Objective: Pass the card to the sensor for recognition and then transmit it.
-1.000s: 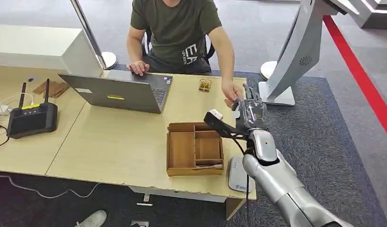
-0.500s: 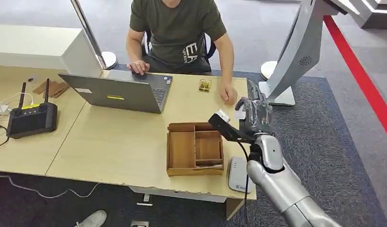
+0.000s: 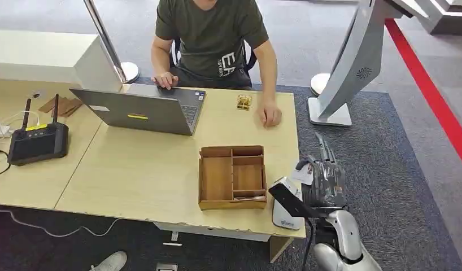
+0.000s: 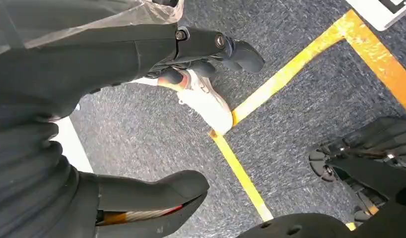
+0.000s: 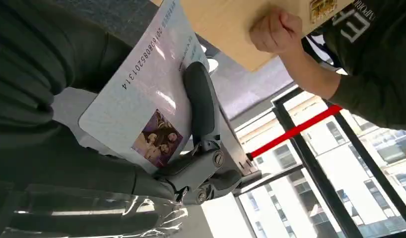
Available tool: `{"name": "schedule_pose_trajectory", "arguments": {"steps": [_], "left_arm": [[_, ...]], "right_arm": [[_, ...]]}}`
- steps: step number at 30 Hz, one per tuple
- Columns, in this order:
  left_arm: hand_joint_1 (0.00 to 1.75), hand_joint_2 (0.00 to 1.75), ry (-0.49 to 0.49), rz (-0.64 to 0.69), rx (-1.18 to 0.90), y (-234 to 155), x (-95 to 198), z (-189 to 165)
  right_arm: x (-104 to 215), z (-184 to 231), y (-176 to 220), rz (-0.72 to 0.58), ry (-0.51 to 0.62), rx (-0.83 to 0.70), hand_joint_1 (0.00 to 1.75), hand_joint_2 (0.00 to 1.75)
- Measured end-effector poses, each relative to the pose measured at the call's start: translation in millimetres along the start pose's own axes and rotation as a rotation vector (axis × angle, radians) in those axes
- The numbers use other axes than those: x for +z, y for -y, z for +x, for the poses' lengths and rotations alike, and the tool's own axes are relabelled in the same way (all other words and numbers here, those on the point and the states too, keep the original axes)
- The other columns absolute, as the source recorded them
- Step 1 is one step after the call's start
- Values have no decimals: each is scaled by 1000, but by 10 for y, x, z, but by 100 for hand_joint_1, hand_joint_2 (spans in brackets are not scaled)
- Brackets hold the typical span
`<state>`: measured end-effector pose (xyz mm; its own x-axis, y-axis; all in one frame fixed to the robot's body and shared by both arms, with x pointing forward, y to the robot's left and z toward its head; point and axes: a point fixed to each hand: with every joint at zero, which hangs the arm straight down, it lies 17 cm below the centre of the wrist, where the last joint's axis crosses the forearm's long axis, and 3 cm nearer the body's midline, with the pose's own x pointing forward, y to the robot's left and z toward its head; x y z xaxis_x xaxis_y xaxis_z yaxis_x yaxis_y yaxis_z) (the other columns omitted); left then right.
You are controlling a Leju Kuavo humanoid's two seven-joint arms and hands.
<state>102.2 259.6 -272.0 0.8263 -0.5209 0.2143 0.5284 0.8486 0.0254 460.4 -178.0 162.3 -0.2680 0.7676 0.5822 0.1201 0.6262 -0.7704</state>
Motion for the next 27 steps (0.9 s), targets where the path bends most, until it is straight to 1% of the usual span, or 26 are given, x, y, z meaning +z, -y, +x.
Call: {"name": "schedule_pose_trajectory", "arguments": {"steps": [7, 14, 27], "left_arm": [[0, 175, 12, 1, 10, -7, 1, 10], [0, 175, 14, 1, 15, -11, 2, 12], [0, 175, 14, -6, 24, -2, 4, 14]], "right_arm": [[162, -124, -43, 17, -27, -37, 175, 175], [215, -169, -134, 49, -41, -45, 175, 175], [417, -569, -689, 193, -153, -74, 175, 175]]}}
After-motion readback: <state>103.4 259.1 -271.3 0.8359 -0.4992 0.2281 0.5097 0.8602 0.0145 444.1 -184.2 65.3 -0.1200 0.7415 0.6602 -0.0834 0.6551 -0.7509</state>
